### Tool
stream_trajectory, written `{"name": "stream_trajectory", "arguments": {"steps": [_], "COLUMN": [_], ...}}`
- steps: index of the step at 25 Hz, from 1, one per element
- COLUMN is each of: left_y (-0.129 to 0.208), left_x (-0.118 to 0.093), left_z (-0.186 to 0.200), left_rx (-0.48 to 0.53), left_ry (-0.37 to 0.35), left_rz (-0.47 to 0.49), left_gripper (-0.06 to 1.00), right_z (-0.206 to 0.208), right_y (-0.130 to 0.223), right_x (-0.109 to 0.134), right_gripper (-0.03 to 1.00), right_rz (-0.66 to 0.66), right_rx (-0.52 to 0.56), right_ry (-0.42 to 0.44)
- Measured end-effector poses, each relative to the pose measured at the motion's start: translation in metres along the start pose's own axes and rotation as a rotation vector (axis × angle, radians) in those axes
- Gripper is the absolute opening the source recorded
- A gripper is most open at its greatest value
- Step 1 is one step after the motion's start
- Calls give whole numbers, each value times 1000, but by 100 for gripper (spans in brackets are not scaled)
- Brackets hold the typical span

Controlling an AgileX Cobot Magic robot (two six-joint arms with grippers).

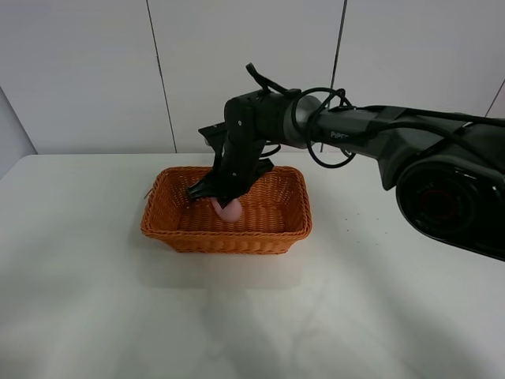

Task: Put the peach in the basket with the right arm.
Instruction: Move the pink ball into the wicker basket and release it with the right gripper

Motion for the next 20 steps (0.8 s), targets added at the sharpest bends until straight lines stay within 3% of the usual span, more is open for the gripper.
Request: {"name": "stream_trajectory", "arguments": {"steps": [2,8,15,20], "left_y": [0,0,0,0], "left_x": [0,0,0,0], "left_z": [0,0,0,0], "left_rx": [0,0,0,0], "left_ry": [0,0,0,0], "left_rz": [0,0,0,0], "left_gripper": [99,99,99,99], "right_z": [0,3,56,107], "right_y": [0,7,-24,-51], "right_x": [0,-1,8,13], "right_gripper": [17,62,69,69], "right_rz": [-13,-23,-16,-7], "right_rx": [4,67,25,-115], "right_ry": [1,11,-3,-16]}}
Point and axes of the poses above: a point on each arm's last joint axis where the gripper is mounted, z pointing back along that axis away from the gripper, x along the wrist's bending axis when the last joint is at zero, y = z × x, the point moved 4 cm from there along -z, pointing out along that axis toward the gripper, and after that the axes turned 9 degrees about -z, right-handed, at the moved point
